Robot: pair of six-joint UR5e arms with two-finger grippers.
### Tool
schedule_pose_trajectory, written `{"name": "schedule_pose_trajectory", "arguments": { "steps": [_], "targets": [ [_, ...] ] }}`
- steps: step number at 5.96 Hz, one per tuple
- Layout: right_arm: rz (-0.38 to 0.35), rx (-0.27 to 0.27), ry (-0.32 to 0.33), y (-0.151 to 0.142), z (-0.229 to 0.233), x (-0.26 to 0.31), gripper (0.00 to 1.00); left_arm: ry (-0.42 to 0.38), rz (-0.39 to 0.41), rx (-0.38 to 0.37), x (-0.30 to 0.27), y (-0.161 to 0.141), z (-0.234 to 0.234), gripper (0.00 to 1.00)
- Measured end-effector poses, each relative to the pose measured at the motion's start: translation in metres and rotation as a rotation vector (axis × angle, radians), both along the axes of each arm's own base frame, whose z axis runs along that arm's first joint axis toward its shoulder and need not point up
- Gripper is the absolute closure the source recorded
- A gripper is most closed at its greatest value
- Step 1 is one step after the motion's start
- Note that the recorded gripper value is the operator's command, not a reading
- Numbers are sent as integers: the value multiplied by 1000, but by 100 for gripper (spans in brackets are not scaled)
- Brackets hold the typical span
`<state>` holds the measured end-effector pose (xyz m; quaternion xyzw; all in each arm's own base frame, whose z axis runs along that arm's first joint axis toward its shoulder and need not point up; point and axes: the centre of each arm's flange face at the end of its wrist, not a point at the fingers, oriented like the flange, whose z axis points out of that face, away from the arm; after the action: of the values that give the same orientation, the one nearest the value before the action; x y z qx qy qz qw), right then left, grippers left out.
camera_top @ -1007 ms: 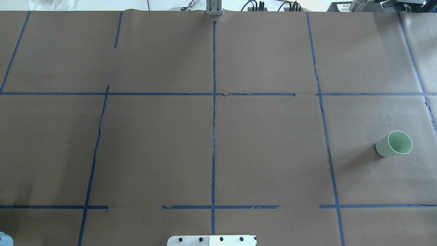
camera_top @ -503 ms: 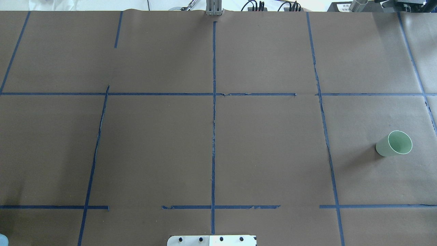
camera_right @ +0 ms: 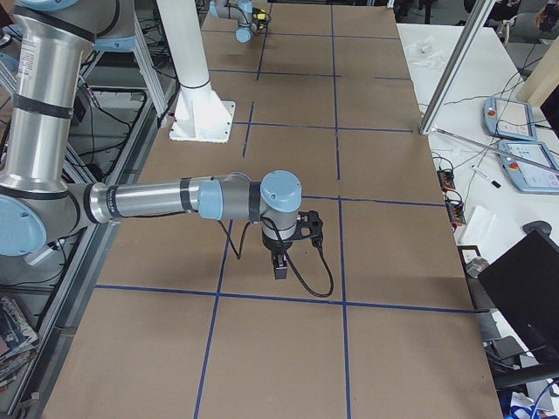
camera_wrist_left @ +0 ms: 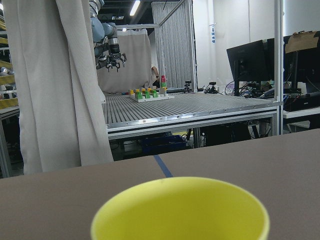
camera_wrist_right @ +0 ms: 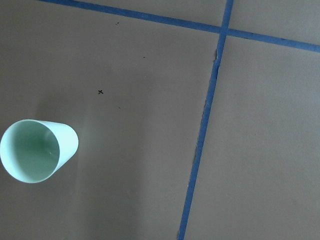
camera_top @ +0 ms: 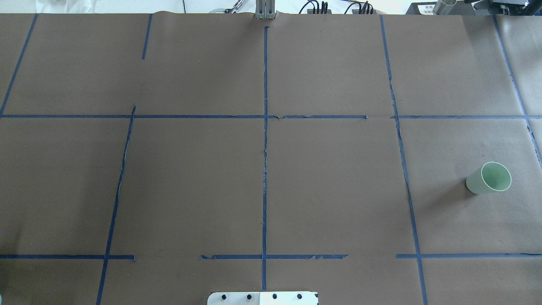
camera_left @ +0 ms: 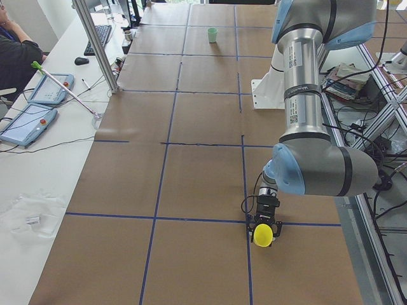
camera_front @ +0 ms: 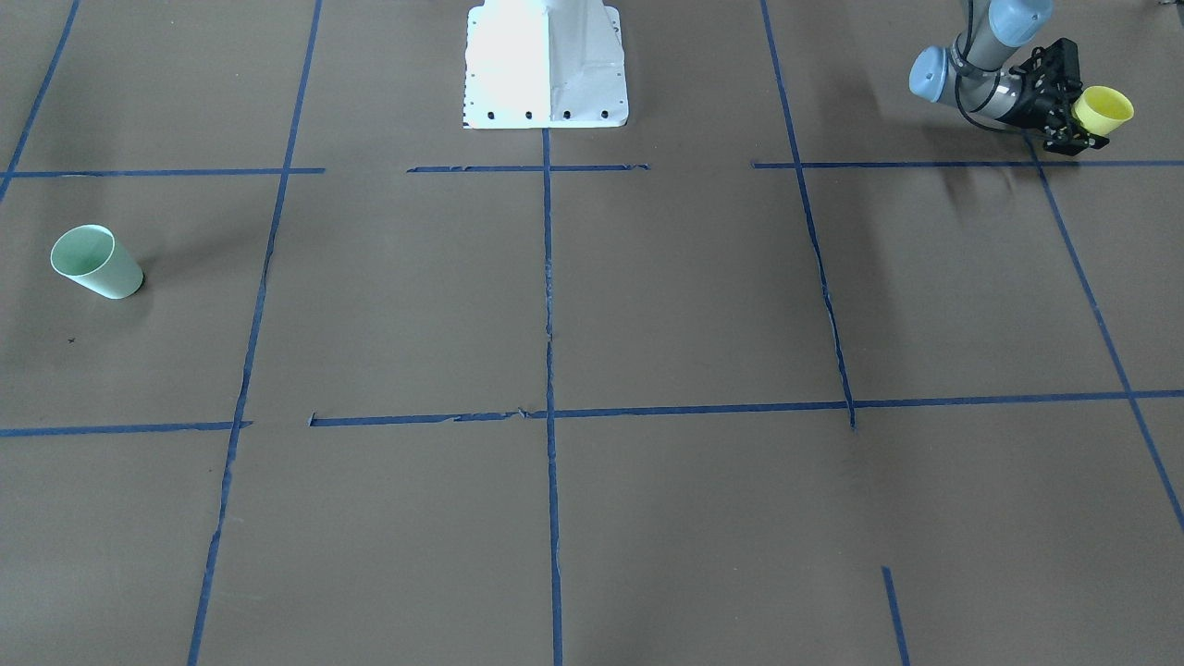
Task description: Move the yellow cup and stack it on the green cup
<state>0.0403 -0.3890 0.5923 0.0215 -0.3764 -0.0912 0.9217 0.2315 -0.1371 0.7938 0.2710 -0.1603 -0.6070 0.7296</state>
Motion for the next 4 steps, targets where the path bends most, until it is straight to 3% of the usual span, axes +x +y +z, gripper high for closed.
{"name": "schedule_pose_trajectory", "arguments": {
  "steps": [4],
  "targets": [
    [1, -2, -5, 0, 0, 0, 0, -38, 58, -20, -42, -6, 9, 50]
  ]
}}
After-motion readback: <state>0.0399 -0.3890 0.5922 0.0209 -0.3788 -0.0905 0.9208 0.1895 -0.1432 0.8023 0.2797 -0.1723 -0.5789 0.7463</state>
